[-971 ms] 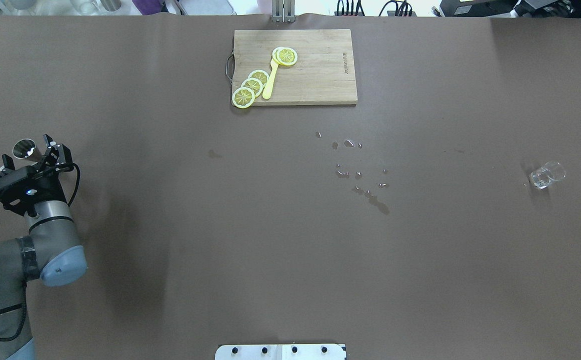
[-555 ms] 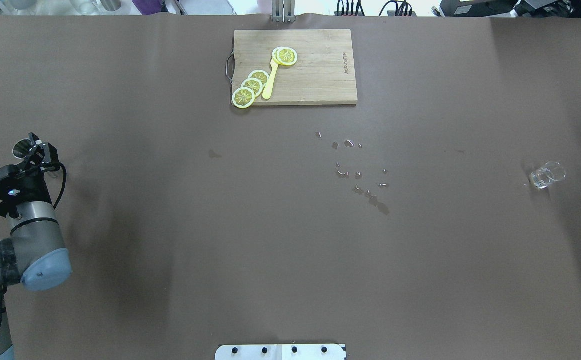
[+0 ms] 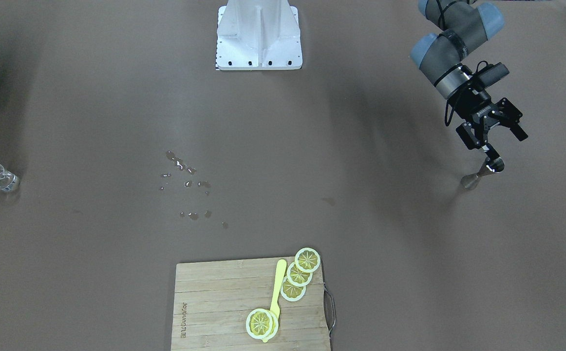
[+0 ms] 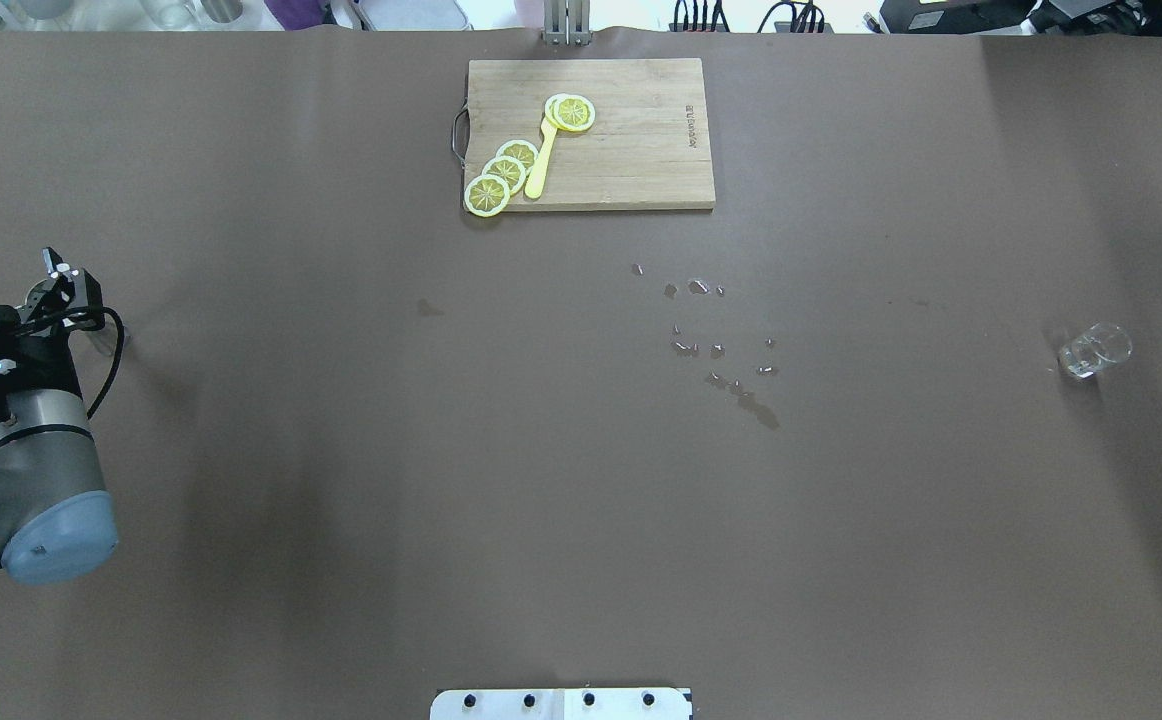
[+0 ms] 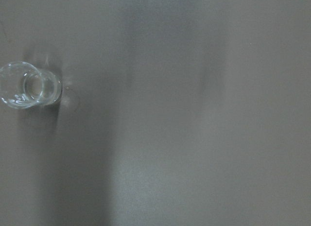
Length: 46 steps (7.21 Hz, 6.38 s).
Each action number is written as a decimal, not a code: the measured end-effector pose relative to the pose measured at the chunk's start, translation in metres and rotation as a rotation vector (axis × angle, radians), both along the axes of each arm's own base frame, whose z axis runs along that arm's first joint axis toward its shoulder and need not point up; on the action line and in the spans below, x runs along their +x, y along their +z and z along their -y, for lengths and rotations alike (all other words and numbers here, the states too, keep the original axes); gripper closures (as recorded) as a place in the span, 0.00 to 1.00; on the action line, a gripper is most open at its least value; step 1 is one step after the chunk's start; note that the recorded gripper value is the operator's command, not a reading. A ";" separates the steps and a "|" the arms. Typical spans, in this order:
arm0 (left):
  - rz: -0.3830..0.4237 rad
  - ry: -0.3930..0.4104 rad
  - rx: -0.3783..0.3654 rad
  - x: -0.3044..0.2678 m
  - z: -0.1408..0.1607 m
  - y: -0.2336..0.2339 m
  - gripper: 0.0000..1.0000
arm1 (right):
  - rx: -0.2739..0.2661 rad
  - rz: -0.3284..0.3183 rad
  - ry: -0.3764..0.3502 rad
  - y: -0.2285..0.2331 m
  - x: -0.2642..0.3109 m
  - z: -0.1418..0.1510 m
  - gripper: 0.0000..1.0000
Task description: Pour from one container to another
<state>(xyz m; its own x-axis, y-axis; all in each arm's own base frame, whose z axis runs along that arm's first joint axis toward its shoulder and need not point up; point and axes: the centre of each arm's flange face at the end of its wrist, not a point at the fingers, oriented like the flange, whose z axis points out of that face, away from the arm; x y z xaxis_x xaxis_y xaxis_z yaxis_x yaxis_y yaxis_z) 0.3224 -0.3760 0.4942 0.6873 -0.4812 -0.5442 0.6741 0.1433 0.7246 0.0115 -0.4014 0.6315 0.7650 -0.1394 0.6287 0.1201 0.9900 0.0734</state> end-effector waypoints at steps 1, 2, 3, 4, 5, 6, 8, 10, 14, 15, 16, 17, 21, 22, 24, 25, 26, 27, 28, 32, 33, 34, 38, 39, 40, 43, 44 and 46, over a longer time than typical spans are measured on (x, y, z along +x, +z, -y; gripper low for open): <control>0.033 0.034 -0.018 -0.001 0.000 -0.014 0.03 | -0.005 0.002 0.000 0.001 0.000 -0.001 0.00; 0.062 0.079 -0.042 -0.001 0.000 -0.028 0.03 | -0.009 0.004 0.005 0.001 0.000 -0.002 0.00; 0.083 0.136 -0.061 0.002 0.000 -0.044 0.03 | -0.013 0.005 0.010 0.002 0.002 -0.003 0.00; 0.091 0.223 -0.080 0.006 0.001 -0.063 0.03 | -0.022 0.006 0.016 0.005 0.004 -0.006 0.00; 0.086 0.335 -0.094 0.007 0.003 -0.081 0.03 | -0.026 0.007 0.018 0.007 0.005 -0.008 0.00; 0.075 0.472 -0.099 0.007 0.010 -0.100 0.03 | -0.023 0.009 0.020 0.005 0.007 -0.009 0.00; 0.079 0.719 -0.099 0.012 0.023 -0.132 0.03 | -0.008 0.013 0.028 0.000 0.012 -0.010 0.00; 0.102 0.959 -0.110 0.027 0.028 -0.151 0.04 | 0.004 0.016 0.029 -0.004 0.012 -0.007 0.00; 0.145 1.302 -0.092 0.002 0.065 -0.181 0.04 | -0.007 0.017 0.030 -0.001 0.013 -0.009 0.00; 0.159 1.361 -0.099 -0.018 0.086 -0.186 0.04 | -0.018 0.012 0.032 0.004 0.013 -0.011 0.00; 0.170 1.409 -0.109 -0.039 0.107 -0.189 0.04 | -0.034 0.005 0.035 0.010 0.014 -0.014 0.00; 0.175 1.454 -0.119 -0.058 0.127 -0.192 0.04 | -0.048 0.000 0.037 0.017 0.014 -0.016 0.00; 0.112 1.548 -0.150 -0.132 0.175 -0.190 0.03 | -0.048 -0.003 0.038 0.018 0.014 -0.012 0.00; 0.123 1.557 -0.165 -0.159 0.186 -0.179 0.03 | -0.046 -0.004 0.039 0.017 0.014 -0.012 0.00; 0.117 1.567 -0.222 -0.209 0.198 -0.155 0.03 | -0.047 -0.006 0.039 0.018 0.014 -0.012 0.00; 0.081 1.560 -0.270 -0.230 0.195 -0.131 0.03 | -0.046 -0.007 0.039 0.018 0.014 -0.012 0.00; 0.036 1.548 -0.316 -0.248 0.186 -0.102 0.03 | -0.042 -0.007 0.039 0.016 0.014 -0.011 0.00; 0.001 1.522 -0.354 -0.269 0.179 -0.077 0.02 | -0.042 -0.007 0.038 0.016 0.014 -0.011 0.00; -0.032 1.492 -0.395 -0.288 0.170 -0.051 0.02 | -0.042 -0.007 0.036 0.017 0.014 -0.012 0.00; -0.151 1.448 -0.532 -0.355 0.102 0.062 0.02 | -0.038 -0.006 0.032 0.017 0.015 -0.013 0.00; -0.208 1.410 -0.578 -0.377 0.083 0.095 0.02 | -0.033 -0.006 0.031 0.015 0.015 -0.012 0.00; -0.259 1.371 -0.616 -0.395 0.063 0.121 0.02 | -0.028 -0.006 0.033 0.013 0.016 -0.012 0.00; -0.357 1.316 -0.683 -0.412 0.023 0.160 0.02 | -0.018 -0.020 0.032 0.009 0.017 -0.011 0.00; -0.380 1.316 -0.685 -0.411 0.023 0.159 0.02 | -0.010 -0.019 0.030 0.006 0.016 -0.009 0.00; -0.428 1.296 -0.696 -0.412 0.024 0.155 0.02 | -0.006 -0.020 0.029 0.005 0.016 -0.009 0.00; -0.502 1.216 -0.697 -0.414 0.030 0.143 0.02 | 0.000 -0.024 0.023 0.003 0.014 -0.008 0.00; -0.488 1.216 -0.677 -0.414 0.030 0.147 0.02 | 0.008 -0.025 0.016 0.000 0.011 -0.008 0.00; -0.456 1.220 -0.639 -0.414 0.029 0.159 0.02 | 0.023 -0.028 0.005 -0.007 0.008 -0.007 0.00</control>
<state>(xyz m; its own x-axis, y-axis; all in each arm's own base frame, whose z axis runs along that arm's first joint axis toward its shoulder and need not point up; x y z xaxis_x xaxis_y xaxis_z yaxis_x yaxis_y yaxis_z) -0.0915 -0.4054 0.6531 0.6673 0.0262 -0.7444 0.0485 0.9957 0.0786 0.0193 -0.3945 0.6248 0.7828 -0.1494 0.6041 0.1174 0.9888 0.0925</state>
